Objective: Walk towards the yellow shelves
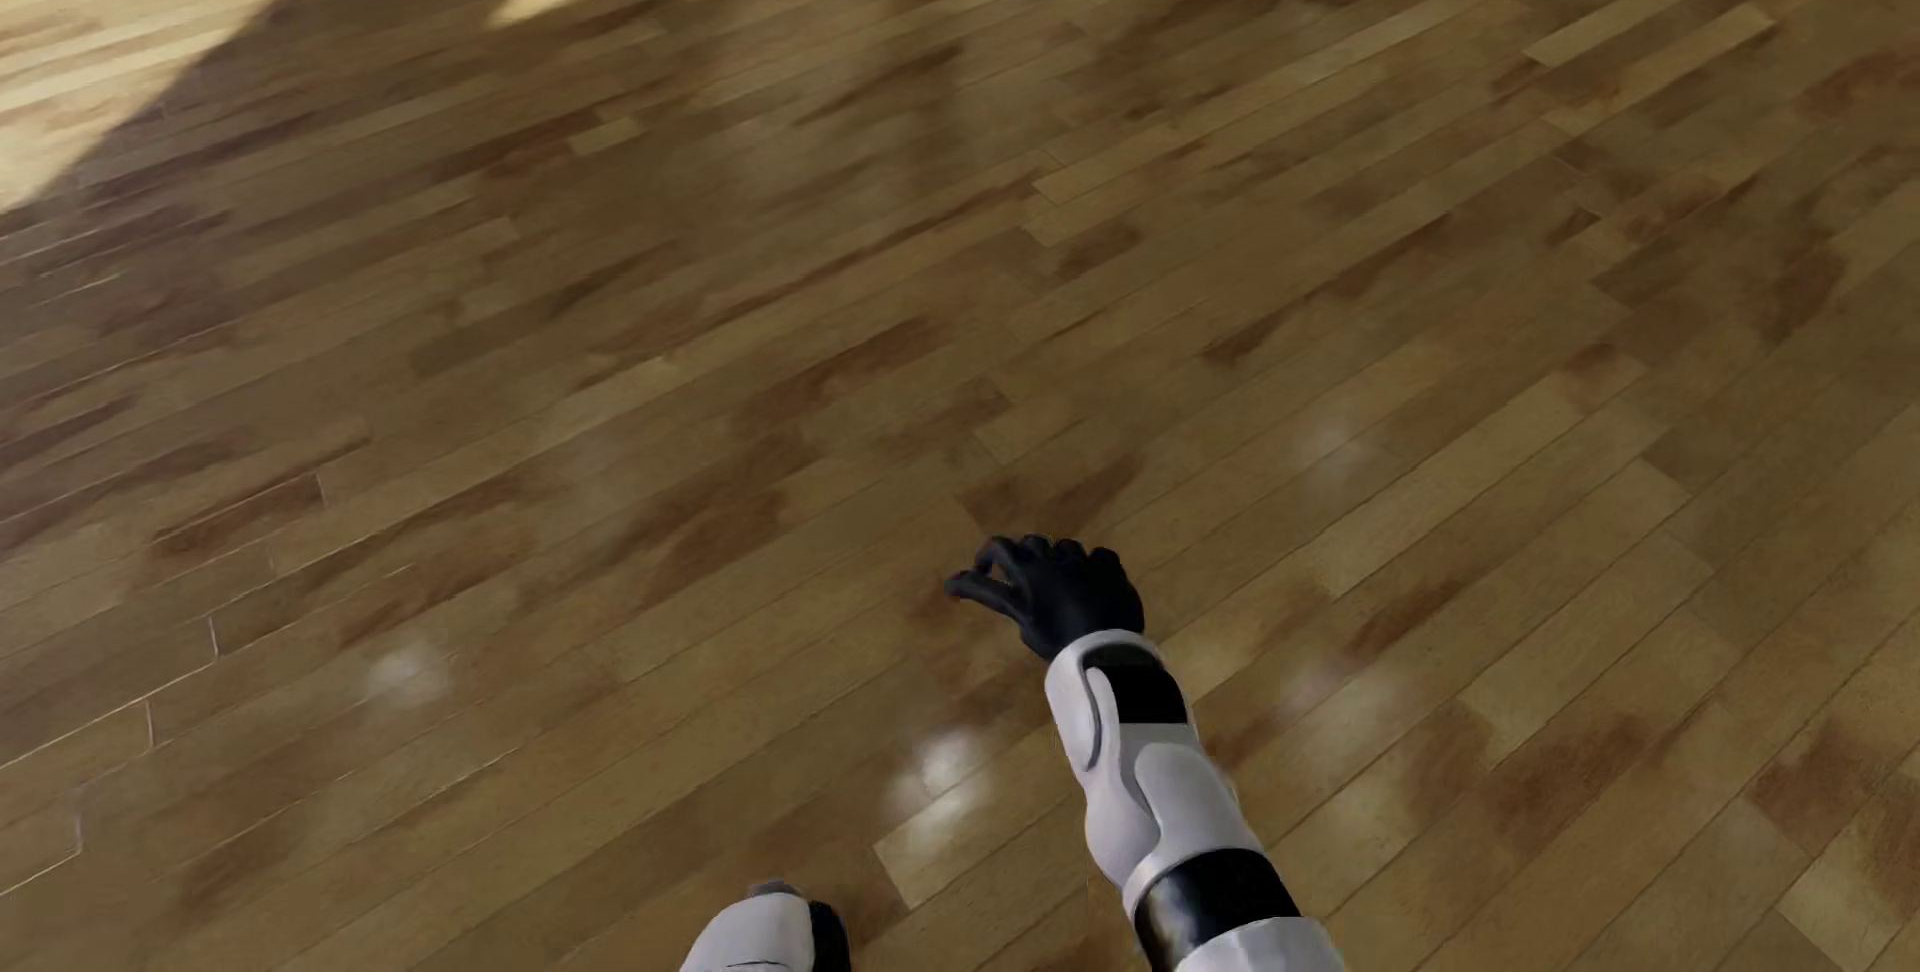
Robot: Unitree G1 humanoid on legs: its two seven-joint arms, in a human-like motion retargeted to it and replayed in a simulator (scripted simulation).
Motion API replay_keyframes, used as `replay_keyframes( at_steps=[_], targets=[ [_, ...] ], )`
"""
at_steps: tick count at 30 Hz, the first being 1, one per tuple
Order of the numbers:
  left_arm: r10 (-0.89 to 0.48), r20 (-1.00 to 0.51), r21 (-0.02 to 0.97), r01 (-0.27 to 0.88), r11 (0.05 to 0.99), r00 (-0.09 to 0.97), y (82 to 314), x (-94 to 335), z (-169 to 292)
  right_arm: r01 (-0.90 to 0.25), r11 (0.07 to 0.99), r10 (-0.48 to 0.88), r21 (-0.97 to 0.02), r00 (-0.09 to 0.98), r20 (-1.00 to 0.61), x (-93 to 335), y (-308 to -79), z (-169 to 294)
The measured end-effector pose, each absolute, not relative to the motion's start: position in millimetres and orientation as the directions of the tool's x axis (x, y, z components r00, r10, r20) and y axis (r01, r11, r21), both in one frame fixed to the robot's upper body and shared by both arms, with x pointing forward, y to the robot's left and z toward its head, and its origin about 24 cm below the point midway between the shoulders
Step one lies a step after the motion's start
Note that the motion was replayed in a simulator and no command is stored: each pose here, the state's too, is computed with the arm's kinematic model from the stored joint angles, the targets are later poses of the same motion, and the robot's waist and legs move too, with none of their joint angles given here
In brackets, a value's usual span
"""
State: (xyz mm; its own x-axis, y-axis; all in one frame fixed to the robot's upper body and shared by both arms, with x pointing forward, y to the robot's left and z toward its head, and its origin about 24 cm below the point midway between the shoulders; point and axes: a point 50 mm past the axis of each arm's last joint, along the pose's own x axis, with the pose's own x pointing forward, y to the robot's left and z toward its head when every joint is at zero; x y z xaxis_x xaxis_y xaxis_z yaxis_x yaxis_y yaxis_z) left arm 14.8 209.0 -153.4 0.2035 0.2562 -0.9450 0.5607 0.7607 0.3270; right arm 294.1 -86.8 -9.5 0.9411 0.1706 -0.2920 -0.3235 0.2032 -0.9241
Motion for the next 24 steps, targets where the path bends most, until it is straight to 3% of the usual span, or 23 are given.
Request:
replay_keyframes(
  at_steps=[1,3,4,6,8,10,12,13,14,15,16,18,19,20,22,24],
  targets=[
    [0.257,-0.944,0.329,0.549,0.768,0.207,206,12,-153,-0.237,0.149,0.208,-0.960,0.957,-0.204,303,-83,12],
    [0.244,-0.946,0.323,0.563,0.761,0.214,203,13,-152,-0.125,0.171,0.218,-0.977,0.972,-0.086,303,-85,35],
    [0.244,-0.942,0.334,0.577,0.746,0.230,204,19,-152,-0.101,0.218,0.178,-0.971,0.982,-0.063,298,-95,36],
    [0.304,-0.917,0.399,0.549,0.735,0.260,211,27,-149,-0.165,0.274,0.068,-0.947,0.986,-0.152,282,-116,12],
    [0.382,-0.882,0.467,0.400,0.788,0.277,215,25,-145,-0.359,0.232,-0.037,-0.904,0.926,-0.377,259,-133,-34],
    [0.425,-0.869,0.488,0.308,0.817,0.251,214,19,-147,-0.645,0.172,-0.204,-0.744,0.716,-0.668,217,-158,-94],
    [0.389,-0.895,0.445,0.428,0.787,0.218,211,30,-154,-0.881,0.142,-0.359,-0.452,0.380,-0.853,162,-185,-134],
    [0.367,-0.906,0.421,0.542,0.728,0.210,214,44,-156,-0.951,0.024,-0.359,-0.309,0.280,-0.890,138,-192,-145],
    [0.356,-0.905,0.417,0.639,0.646,0.232,217,63,-155,-0.969,-0.089,-0.333,-0.233,0.249,-0.910,120,-198,-150],
    [0.336,-0.899,0.430,0.704,0.566,0.279,217,84,-153,-0.964,-0.134,-0.298,-0.231,0.262,-0.918,102,-207,-153],
    [0.319,-0.883,0.466,0.728,0.502,0.345,218,105,-149,-0.959,-0.079,-0.281,-0.272,0.283,-0.917,84,-214,-153],
    [0.304,-0.808,0.588,0.650,0.481,0.505,219,148,-133,-0.904,0.285,-0.328,-0.318,0.220,-0.919,43,-235,-151],
    [0.300,-0.758,0.643,0.583,0.497,0.580,221,168,-122,-0.841,0.428,-0.362,-0.331,0.175,-0.915,25,-242,-150],
    [0.301,-0.707,0.683,0.509,0.524,0.640,223,186,-111,-0.794,0.507,-0.399,-0.336,0.129,-0.908,11,-247,-148],
    [0.287,-0.610,0.747,0.415,0.519,0.739,223,218,-88,-0.762,0.541,-0.470,-0.356,0.077,-0.879,-8,-248,-146],
    [0.279,-0.558,0.778,0.375,0.505,0.781,222,236,-74,-0.793,0.520,-0.453,-0.317,0.058,-0.890,-14,-238,-148]
  ],
)
